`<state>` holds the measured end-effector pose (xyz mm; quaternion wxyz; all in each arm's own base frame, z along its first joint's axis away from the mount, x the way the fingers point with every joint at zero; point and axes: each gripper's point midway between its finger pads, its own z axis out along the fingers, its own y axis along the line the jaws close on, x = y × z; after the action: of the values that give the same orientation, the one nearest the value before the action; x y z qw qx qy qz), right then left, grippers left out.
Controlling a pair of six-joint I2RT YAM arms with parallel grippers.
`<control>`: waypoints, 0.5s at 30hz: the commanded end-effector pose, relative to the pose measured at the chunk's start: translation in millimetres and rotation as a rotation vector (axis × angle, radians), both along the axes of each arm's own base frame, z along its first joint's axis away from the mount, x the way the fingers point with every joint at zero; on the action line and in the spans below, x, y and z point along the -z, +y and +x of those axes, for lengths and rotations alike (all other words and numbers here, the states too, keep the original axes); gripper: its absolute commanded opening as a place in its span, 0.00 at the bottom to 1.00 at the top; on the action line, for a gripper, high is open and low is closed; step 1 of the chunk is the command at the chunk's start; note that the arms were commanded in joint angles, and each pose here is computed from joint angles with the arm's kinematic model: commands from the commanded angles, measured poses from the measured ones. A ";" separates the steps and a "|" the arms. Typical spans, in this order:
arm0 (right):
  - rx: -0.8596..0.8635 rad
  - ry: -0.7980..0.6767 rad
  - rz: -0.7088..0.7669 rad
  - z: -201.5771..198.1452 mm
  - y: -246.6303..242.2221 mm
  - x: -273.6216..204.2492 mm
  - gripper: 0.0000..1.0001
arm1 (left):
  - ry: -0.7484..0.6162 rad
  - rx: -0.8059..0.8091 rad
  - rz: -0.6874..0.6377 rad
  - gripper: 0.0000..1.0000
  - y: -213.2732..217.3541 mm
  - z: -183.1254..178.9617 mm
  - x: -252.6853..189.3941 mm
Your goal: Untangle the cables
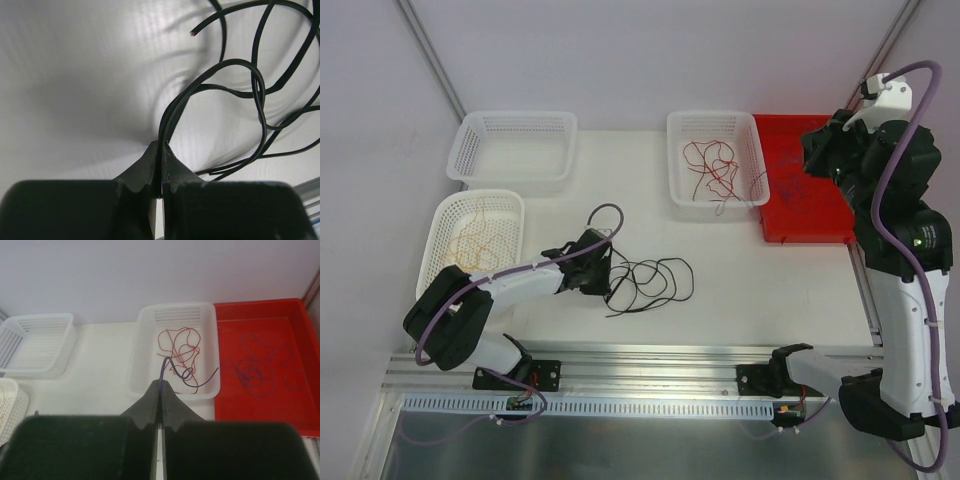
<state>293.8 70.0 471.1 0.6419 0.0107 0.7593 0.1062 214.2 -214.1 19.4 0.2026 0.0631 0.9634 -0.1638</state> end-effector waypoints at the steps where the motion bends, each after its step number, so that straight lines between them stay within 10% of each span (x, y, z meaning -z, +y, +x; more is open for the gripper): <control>1: 0.076 -0.081 -0.021 -9.2 -25.6 -29.4 0.01 | 0.024 -0.113 0.053 0.00 30.2 -7.6 0.6; 6: 0.085 -0.090 0.003 -3.9 -29.9 -37.2 0.01 | 0.016 -0.153 0.032 0.01 37.8 -6.0 -11.3; 15: 0.209 -0.031 -0.030 26.3 -59.6 -8.9 0.01 | -0.084 -0.147 -0.056 0.48 35.7 33.6 -81.3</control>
<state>309.4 26.2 475.9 0.6496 0.0640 0.7557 0.0540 223.2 -174.5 50.6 0.2094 -0.0111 0.9675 -0.1411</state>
